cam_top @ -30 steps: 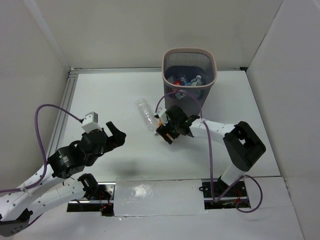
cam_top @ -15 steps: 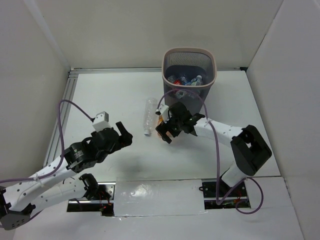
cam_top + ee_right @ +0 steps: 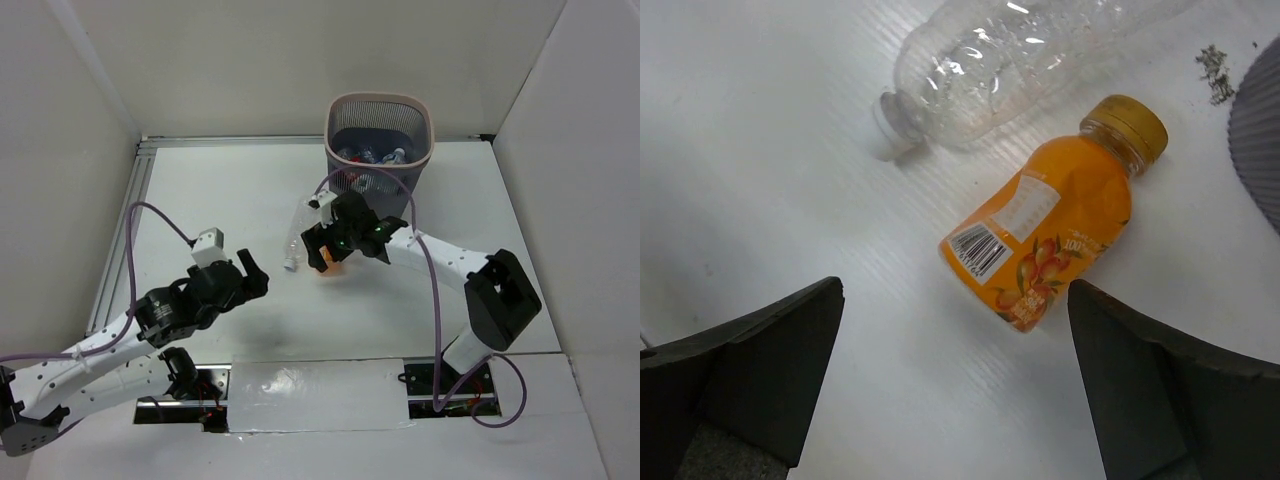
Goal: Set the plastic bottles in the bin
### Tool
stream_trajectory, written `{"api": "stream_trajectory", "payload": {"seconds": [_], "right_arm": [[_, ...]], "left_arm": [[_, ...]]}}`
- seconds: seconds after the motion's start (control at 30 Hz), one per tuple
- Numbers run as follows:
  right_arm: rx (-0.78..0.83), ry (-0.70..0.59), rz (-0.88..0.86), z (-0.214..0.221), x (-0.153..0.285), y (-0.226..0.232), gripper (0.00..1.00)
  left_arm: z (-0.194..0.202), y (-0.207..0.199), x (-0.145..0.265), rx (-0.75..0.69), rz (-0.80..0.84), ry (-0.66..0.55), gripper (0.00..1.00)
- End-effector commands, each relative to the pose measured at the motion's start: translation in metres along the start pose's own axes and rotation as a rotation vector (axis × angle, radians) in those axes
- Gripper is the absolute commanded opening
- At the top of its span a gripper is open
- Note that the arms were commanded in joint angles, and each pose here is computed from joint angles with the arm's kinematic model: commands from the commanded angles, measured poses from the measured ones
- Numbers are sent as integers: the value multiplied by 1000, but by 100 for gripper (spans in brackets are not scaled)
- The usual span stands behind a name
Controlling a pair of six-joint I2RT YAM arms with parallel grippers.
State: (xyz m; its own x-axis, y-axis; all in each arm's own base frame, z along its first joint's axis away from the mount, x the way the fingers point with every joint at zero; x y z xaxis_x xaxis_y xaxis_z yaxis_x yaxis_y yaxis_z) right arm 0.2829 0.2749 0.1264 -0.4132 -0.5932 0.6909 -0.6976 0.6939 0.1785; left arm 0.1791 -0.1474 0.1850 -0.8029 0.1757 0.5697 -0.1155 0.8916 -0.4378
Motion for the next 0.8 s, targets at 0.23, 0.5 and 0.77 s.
{"api": "stream_trajectory", "payload": {"seconds": [0.23, 0.5, 0.77], "right_arm": [[-82, -43, 258, 5, -27, -11, 99], [-54, -29, 292, 24, -43, -9, 88], [-52, -15, 328, 32, -55, -17, 84]], "left_arm": [[-4, 8, 8, 62, -9, -40, 100], [-1, 4, 3, 41, -20, -24, 100], [-4, 3, 5, 43, -6, -32, 100]]}}
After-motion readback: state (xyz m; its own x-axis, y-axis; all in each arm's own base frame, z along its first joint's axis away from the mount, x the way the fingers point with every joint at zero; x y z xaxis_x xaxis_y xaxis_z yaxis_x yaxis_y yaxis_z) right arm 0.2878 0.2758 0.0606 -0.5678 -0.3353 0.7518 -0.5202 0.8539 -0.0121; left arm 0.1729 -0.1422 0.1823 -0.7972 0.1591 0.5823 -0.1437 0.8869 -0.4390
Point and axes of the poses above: each gripper's point midway between its finger pads, its own x axis back along the fingers, its own y axis along the line the jaws close on, z = x × y, the point moved 2 cm from there along x, back along the fingers
